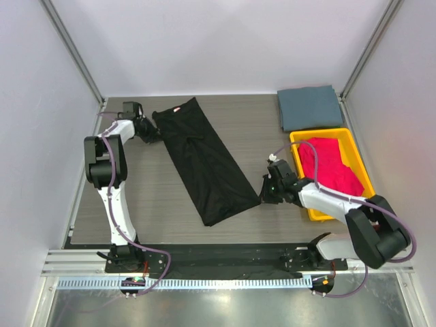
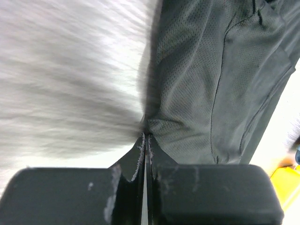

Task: Fold and stack the t-shirts
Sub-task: Fold the tshirt

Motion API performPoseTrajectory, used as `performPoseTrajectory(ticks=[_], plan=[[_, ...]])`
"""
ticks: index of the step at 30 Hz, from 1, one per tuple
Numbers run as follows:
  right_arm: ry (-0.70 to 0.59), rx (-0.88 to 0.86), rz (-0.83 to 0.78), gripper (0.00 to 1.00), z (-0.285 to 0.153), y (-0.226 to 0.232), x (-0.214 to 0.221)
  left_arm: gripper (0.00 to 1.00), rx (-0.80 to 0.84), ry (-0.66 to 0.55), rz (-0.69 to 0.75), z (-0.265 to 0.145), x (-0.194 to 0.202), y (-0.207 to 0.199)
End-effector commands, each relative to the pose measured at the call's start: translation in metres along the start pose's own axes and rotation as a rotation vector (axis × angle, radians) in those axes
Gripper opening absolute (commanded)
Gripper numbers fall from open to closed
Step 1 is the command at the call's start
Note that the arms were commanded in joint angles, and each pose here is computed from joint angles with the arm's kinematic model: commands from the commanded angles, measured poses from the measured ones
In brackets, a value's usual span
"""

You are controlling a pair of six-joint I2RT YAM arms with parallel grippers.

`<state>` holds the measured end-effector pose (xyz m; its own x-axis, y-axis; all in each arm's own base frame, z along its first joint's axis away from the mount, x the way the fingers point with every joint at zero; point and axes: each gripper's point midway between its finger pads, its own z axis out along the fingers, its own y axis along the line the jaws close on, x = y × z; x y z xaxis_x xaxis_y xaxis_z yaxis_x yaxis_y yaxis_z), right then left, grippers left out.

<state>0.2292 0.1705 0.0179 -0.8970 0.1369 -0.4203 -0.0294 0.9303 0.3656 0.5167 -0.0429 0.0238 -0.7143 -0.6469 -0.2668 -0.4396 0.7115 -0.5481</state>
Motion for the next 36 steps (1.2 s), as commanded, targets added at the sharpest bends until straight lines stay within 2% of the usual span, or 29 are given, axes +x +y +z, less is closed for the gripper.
performPoseTrajectory(ticks=[1, 2, 7, 10, 12, 19, 21, 26, 31, 36], plan=[[-0.012, 0.037, 0.061, 0.01, -0.006, 0.000, 0.020, 0.00, -0.001, 0.038, 0.056, 0.017, 0.014, -0.002], [-0.045, 0.043, 0.062, 0.01, -0.009, 0.001, 0.018, 0.00, 0.010, 0.043, 0.067, 0.019, 0.016, -0.007], [-0.055, 0.024, 0.100, 0.01, -0.012, 0.015, 0.042, 0.00, 0.088, 0.060, 0.102, 0.031, 0.020, -0.028], [-0.068, 0.021, 0.116, 0.01, -0.013, 0.021, 0.047, 0.00, 0.145, 0.045, 0.100, 0.034, 0.011, -0.043], [-0.082, 0.029, 0.130, 0.01, -0.012, 0.022, 0.047, 0.00, 0.173, 0.075, 0.127, 0.045, 0.026, -0.060], [-0.128, 0.038, 0.291, 0.01, -0.005, 0.030, 0.048, 0.00, 0.267, 0.039, 0.171, 0.064, 0.004, -0.104], [-0.130, 0.033, 0.310, 0.01, -0.002, 0.034, 0.047, 0.00, 0.278, 0.059, 0.155, 0.076, 0.006, -0.104], [-0.137, 0.045, 0.326, 0.01, 0.006, 0.046, 0.038, 0.00, 0.323, 0.052, 0.174, 0.074, -0.004, -0.122], [-0.130, 0.044, 0.335, 0.01, 0.012, 0.055, 0.035, 0.11, 0.320, 0.041, 0.260, 0.052, -0.021, -0.138], [-0.130, 0.036, 0.327, 0.01, 0.010, 0.057, 0.034, 0.20, 0.177, 0.018, 0.219, 0.015, -0.034, -0.105]])
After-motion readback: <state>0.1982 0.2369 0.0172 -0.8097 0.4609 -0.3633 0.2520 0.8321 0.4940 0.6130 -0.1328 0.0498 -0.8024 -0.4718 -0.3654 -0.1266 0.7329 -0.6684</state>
